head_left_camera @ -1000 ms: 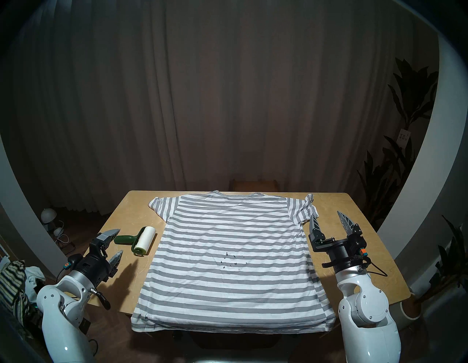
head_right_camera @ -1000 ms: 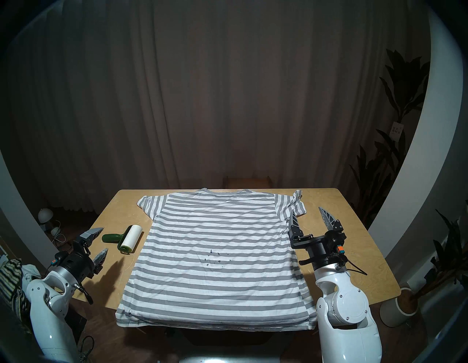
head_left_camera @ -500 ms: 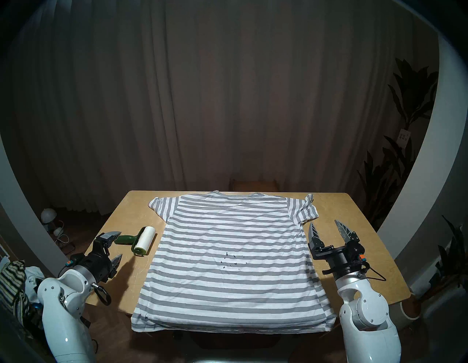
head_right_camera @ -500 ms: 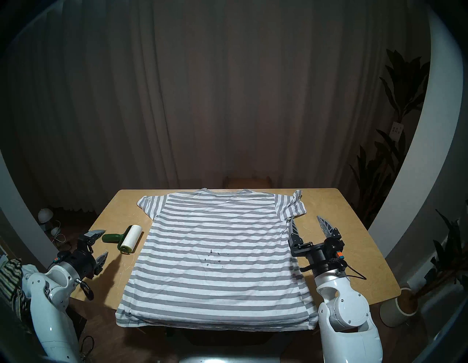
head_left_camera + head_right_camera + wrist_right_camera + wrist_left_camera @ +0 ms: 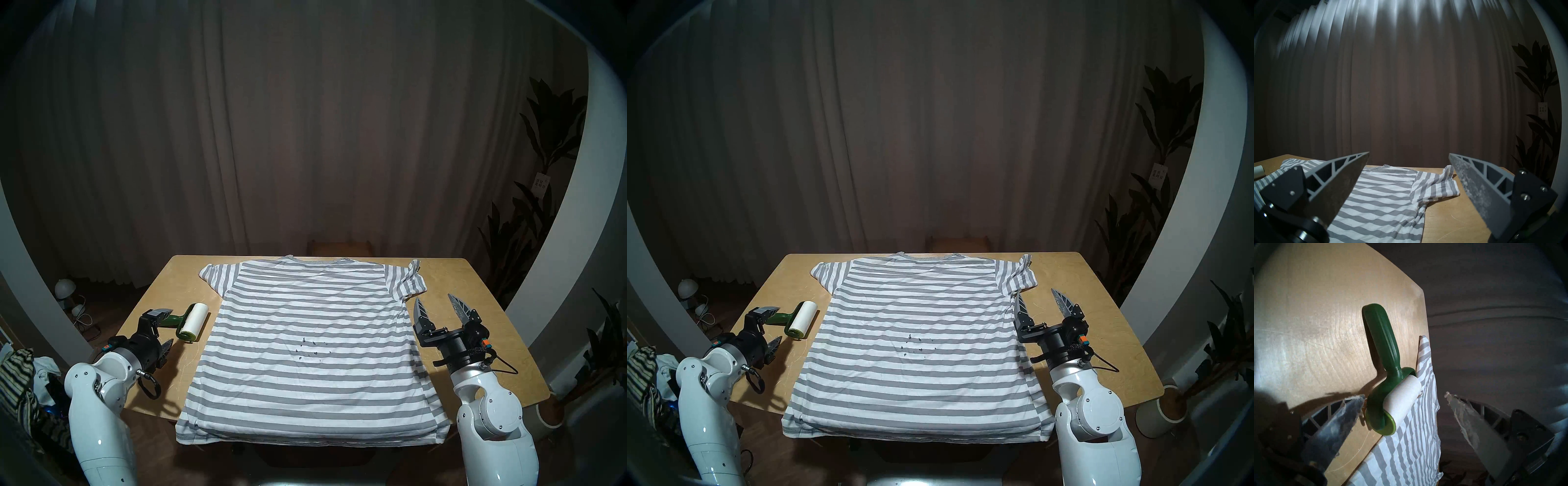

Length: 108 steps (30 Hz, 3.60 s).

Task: Use the fur roller to clean a top

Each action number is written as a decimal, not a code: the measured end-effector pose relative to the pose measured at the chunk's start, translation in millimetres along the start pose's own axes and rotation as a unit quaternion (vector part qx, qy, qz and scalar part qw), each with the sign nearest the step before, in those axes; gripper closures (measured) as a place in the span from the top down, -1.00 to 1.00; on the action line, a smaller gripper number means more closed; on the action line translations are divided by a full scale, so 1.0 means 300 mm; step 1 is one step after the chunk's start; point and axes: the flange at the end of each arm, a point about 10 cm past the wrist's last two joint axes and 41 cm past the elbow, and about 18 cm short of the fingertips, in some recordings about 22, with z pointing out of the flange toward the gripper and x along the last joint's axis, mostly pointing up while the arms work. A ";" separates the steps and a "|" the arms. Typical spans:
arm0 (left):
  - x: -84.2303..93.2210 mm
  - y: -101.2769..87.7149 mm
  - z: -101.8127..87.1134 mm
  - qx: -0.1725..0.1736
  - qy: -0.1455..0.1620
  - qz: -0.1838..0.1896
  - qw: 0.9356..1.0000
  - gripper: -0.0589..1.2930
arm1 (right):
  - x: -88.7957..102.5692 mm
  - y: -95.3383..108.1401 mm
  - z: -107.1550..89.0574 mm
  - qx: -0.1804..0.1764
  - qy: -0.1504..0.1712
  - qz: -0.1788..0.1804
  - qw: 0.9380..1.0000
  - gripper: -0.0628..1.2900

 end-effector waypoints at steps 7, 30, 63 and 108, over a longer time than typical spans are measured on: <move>0.024 -0.003 0.017 0.002 0.016 -0.001 1.000 0.94 | 0.003 -0.002 -0.001 -0.005 0.002 0.003 1.000 0.91; 0.070 -0.026 0.094 0.005 0.038 -0.009 0.999 0.91 | 0.011 -0.041 0.004 -0.012 0.007 -0.003 1.000 0.91; 0.056 0.027 0.214 0.019 0.052 -0.008 0.998 0.86 | 0.031 -0.006 0.014 -0.041 0.020 -0.015 0.999 0.91; 0.049 0.025 0.298 -0.002 0.052 0.006 0.999 0.59 | 0.026 -0.011 0.041 -0.038 0.021 -0.025 0.999 0.91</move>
